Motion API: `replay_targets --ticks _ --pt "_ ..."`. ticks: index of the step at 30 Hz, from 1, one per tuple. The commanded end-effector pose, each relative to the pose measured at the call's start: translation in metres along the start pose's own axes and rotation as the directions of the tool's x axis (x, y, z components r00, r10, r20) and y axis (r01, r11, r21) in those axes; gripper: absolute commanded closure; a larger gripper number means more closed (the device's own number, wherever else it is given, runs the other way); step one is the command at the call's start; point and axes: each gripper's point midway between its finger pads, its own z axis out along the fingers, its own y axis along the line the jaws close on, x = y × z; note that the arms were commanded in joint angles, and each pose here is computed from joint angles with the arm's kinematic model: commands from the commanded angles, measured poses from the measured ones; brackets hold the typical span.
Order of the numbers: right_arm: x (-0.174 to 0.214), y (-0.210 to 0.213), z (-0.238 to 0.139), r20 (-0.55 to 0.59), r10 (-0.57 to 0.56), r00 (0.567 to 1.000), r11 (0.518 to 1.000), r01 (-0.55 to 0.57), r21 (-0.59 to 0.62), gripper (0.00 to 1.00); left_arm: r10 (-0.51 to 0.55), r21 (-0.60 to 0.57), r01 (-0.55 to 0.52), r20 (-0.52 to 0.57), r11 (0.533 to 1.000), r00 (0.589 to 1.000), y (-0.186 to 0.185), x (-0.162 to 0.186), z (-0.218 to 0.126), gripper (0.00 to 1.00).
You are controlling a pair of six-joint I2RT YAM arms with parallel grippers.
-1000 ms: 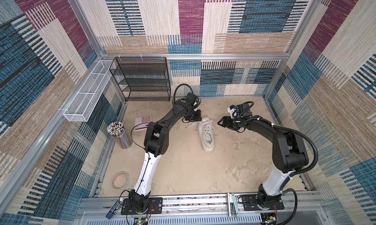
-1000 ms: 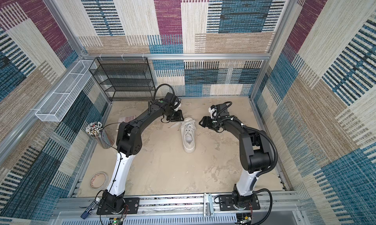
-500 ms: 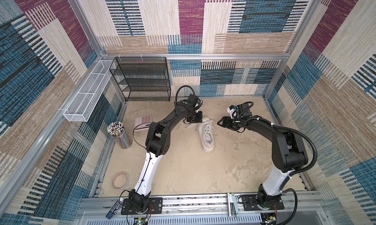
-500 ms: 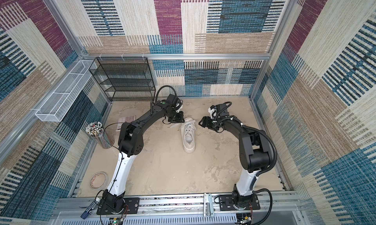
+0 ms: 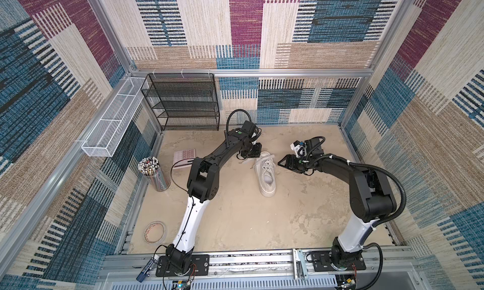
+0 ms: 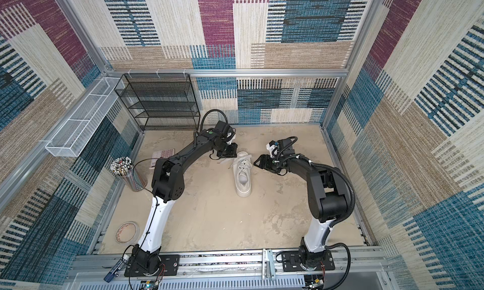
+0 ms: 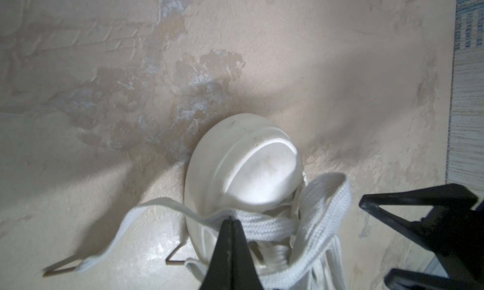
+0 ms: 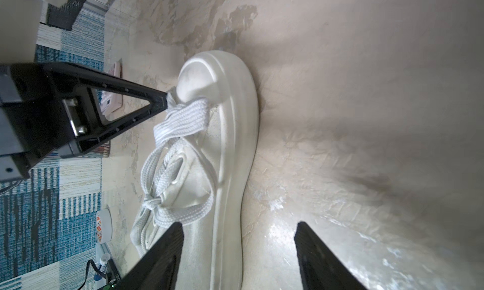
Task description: Tie the shoes
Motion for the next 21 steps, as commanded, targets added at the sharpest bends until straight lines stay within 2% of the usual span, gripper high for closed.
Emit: replay_targets --ticks 1,6,13,16,21 --pt "-0.008 0.014 0.001 0.033 -0.01 0.999 0.996 0.012 -0.084 0.33 0.012 0.018 -0.013 0.034 1.0 0.999 -0.009 -0.008 -0.013 1.0" --pt "-0.009 0.021 0.007 0.025 0.006 1.0 0.988 -0.002 -0.152 0.4 0.012 0.02 -0.013 0.037 1.0 0.999 -0.011 -0.006 -0.022 1.0" --pt "-0.009 0.023 0.013 0.011 0.01 1.0 0.982 -0.008 -0.189 0.46 0.012 0.029 -0.012 0.028 0.999 1.0 -0.014 0.0 -0.028 1.0" --pt "-0.007 0.024 0.016 -0.002 0.016 1.0 0.978 -0.016 -0.21 0.53 0.019 0.037 -0.02 0.027 0.999 0.999 -0.019 0.002 -0.032 1.0" --pt "-0.006 0.027 0.017 -0.01 0.02 1.0 0.971 -0.022 -0.238 0.57 0.026 0.056 -0.027 0.026 0.998 0.999 -0.029 0.005 -0.037 1.0"
